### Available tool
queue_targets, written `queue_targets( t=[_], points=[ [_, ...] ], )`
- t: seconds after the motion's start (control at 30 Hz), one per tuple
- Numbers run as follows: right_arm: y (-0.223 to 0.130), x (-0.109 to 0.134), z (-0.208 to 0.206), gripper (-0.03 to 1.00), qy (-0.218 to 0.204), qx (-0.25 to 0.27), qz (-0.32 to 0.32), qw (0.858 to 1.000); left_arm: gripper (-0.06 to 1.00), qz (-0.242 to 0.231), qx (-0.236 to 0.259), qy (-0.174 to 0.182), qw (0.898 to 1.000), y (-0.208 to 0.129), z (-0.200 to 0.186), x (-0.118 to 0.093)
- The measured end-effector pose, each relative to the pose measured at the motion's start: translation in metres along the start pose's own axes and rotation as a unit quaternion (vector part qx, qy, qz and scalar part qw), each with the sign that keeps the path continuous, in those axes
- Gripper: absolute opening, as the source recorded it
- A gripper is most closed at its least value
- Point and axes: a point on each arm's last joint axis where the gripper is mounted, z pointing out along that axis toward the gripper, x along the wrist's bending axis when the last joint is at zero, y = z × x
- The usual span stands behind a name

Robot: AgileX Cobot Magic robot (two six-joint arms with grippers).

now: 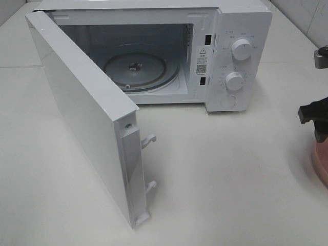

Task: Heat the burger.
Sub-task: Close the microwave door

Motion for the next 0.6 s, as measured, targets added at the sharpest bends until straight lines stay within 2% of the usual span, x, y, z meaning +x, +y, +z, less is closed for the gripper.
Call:
queue_targets(
  t=[0.07,0.13,0.17,0.23,0.27,0.33,0.5,0.6],
  points=[
    [0.001,0.001,-0.007,0.79,0.017,0.009,-0.006,1.000,0.99,0.000,0.000,0.000,1.000,0.000,0.000,0.000],
    [0.003,0.011,-0.027,0.79,0.100,0.025,-0.030,0.994,0.99,0.000,0.000,0.000,1.000,0.000,0.000,0.000],
    [0.003,0.011,-0.027,0.79,0.100,0.025,-0.030,0.994,0.99,0.000,0.000,0.000,1.000,0.000,0.000,0.000],
    [0.004,0.018,-0.042,0.79,0.161,0.013,-0.056,0.985,0.99,0.000,0.000,0.000,1.000,0.000,0.000,0.000],
    [0.004,0.018,-0.042,0.79,0.161,0.013,-0.056,0.985,0.99,0.000,0.000,0.000,1.000,0.000,0.000,0.000],
    [0.002,0.025,-0.049,0.79,0.210,0.010,-0.069,0.975,0.99,0.000,0.000,0.000,1.000,0.000,0.000,0.000],
    [0.001,0.027,-0.054,0.79,0.231,0.004,-0.068,0.970,0.99,0.000,0.000,0.000,1.000,0.000,0.000,0.000],
    [0.001,0.021,-0.062,0.81,0.214,-0.019,-0.052,0.975,0.99,0.000,0.000,0.000,1.000,0.000,0.000,0.000]
  ],
)
